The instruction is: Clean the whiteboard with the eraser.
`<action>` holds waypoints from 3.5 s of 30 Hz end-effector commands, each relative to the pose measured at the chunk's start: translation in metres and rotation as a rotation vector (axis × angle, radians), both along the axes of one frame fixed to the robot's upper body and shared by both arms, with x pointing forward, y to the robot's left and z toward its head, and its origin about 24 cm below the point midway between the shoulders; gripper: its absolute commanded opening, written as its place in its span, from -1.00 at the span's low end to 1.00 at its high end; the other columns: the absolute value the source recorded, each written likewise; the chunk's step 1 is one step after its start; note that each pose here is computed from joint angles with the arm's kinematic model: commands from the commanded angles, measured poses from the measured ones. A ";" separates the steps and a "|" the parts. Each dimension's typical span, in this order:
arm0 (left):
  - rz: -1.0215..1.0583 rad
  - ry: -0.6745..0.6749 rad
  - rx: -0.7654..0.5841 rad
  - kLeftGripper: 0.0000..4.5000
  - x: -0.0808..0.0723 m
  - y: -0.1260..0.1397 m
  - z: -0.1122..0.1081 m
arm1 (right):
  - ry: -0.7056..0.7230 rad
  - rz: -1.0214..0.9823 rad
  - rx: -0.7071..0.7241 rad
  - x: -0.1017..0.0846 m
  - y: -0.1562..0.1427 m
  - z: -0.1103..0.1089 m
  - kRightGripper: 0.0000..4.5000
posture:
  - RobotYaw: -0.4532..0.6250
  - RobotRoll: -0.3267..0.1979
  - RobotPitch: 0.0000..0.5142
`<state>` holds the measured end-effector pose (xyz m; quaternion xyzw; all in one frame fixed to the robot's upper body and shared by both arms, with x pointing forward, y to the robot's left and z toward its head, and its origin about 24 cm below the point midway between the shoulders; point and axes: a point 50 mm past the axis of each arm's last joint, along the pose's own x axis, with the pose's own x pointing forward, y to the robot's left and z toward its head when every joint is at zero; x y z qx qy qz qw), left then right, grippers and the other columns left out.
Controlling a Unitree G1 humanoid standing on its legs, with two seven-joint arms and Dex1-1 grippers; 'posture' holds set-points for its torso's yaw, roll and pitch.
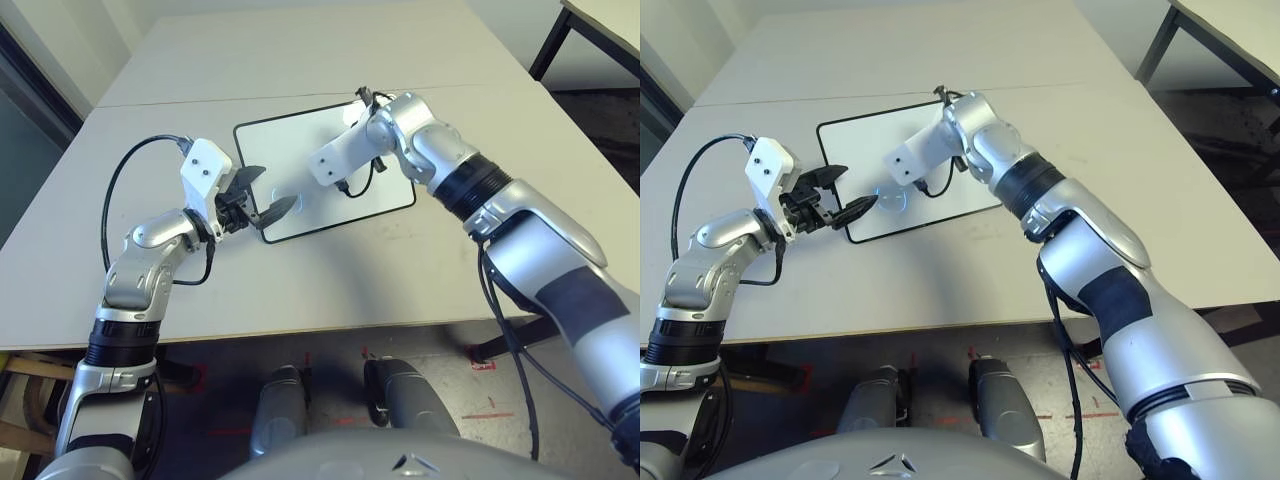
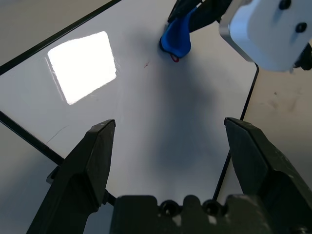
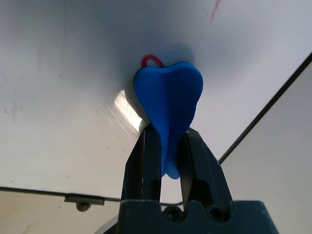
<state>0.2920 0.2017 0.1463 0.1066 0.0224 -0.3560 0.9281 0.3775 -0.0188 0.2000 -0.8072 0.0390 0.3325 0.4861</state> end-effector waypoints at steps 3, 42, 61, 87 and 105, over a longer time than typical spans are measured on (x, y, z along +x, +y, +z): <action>0.010 0.011 0.006 1.00 -0.002 0.002 -0.003 | 0.047 0.040 -0.036 -0.010 0.007 -0.018 -0.84 | -0.24 0.25 -0.62; -0.003 0.002 0.005 1.00 0.004 0.000 -0.003 | 0.025 -0.061 0.007 0.005 -0.020 0.000 -0.85 | -0.27 0.25 -0.71; 0.005 0.009 0.002 1.00 0.001 0.000 -0.005 | 0.051 0.017 -0.021 -0.006 -0.001 -0.025 -0.85 | -0.25 0.25 -0.66; -0.018 0.015 -0.003 1.00 0.006 -0.006 -0.007 | 0.276 -0.287 0.357 -0.008 -0.073 0.027 -0.85 | -0.35 0.25 -0.61; -0.043 0.012 -0.026 1.00 0.013 -0.014 -0.012 | 0.651 -1.174 0.847 -0.007 -0.183 0.000 -0.86 | -0.41 0.25 -0.64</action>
